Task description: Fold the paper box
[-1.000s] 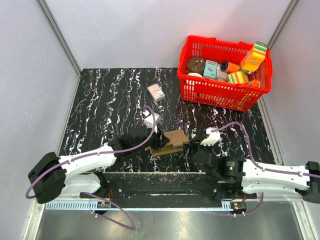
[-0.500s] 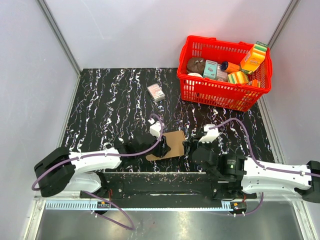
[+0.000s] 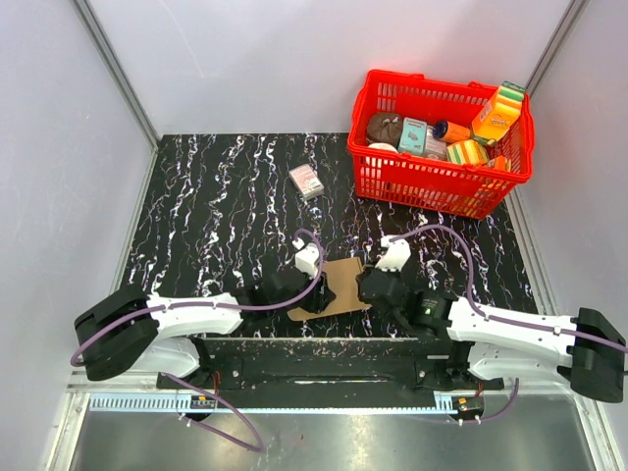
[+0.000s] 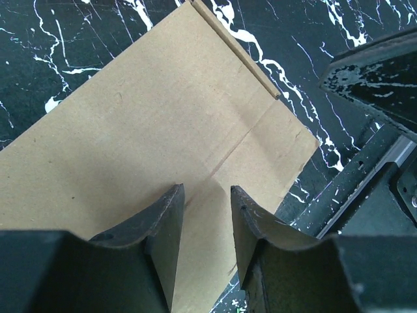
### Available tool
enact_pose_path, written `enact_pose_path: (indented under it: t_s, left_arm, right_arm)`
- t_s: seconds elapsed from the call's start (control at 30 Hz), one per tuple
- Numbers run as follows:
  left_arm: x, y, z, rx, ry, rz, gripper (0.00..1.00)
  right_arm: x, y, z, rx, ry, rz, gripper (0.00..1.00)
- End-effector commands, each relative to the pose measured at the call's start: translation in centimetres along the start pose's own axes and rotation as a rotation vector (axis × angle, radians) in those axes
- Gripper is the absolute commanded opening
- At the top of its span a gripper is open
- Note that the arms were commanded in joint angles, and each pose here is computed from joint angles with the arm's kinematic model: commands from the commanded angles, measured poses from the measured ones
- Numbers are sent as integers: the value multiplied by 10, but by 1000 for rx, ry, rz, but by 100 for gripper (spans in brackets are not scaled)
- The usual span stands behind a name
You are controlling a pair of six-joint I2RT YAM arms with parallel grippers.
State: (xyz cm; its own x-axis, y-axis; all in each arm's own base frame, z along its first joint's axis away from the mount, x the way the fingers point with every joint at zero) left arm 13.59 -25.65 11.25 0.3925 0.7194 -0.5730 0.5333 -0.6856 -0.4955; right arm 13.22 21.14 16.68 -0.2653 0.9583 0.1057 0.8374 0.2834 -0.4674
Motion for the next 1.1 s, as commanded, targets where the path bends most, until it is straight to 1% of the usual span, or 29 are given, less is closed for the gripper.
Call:
enact_pose_path:
  t_s: [0.0,0.13,0.27,0.3,0.33,0.4,0.43,0.5,0.53,0.6,0.67,0.7,0.73,0.83,0.87,0.93,0.97,1.03,1.07]
  left_arm:
    - [4,3,3,-29,-13,-13,39]
    - [4,0,2,-35,-11,-15,39]
    - [-8,-9,-12,-76,-6,23,40]
    - [-12,-15,-18,-94,-2,37,44]
    - [-14,-18,-22,-104,-1,44,45]
    - [-22,-30,-33,-144,3,70,48]
    - [-24,-34,-37,-157,3,76,49]
    - [-27,-47,-44,-196,-2,88,50]
    - [-25,-51,-44,-203,-3,81,51]
    - [-19,-61,-45,-229,-20,57,52]
    - [-5,-64,-36,-219,-53,-10,52]
    - [-1,-69,-36,-237,-73,-21,52]
    - [8,-69,-28,-229,-92,-54,52]
    - [27,-73,-17,-278,-188,-124,53]
    - [35,-76,-16,-306,-235,-176,53]
    - [43,-80,-16,-344,-281,-240,51]
    - [54,-83,-14,-360,-309,-317,45]
    - [63,-86,-18,-379,-340,-395,40]
    - [70,-87,-15,-363,-343,-455,38]
  right_arm:
    - [3,8,-5,11,40,-75,19]
    - [1,18,3,66,20,-100,17]
    - [2,22,7,91,-11,-106,19]
    - [2,23,7,93,-9,-104,22]
    - [1,23,8,92,-12,-103,25]
    - [-2,24,7,90,-9,-95,35]
    - [-4,23,7,88,-7,-95,43]
    - [-11,24,7,89,-2,-73,45]
    - [-13,22,5,83,5,-74,49]
    - [-20,23,3,85,-2,-57,50]
    - [-25,24,3,101,-19,-49,53]
    - [-27,26,3,125,-36,-52,55]
    - [-28,27,4,141,-47,-52,61]
    - [-31,31,4,158,-54,-53,69]
    - [-32,33,3,156,-52,-48,71]
    - [-39,38,0,136,-32,-15,71]
    - [-43,40,-3,129,-21,2,69]
    - [-54,46,-8,117,6,54,65]
    - [-58,48,-10,118,12,72,62]
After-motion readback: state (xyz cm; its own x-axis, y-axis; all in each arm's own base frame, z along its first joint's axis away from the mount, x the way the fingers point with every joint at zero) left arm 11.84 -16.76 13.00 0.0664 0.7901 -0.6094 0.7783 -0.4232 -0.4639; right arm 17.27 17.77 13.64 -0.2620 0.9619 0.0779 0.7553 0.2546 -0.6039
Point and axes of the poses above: each gripper's point midway between its finger pads, its own y axis out along the fingers, its own x axis along the line the jaws close on, z = x × y, the point moved 8 cm from there along -y, back along the fingers, and after that the axes turned 15 degrees about -y, right-handed, at the moved point
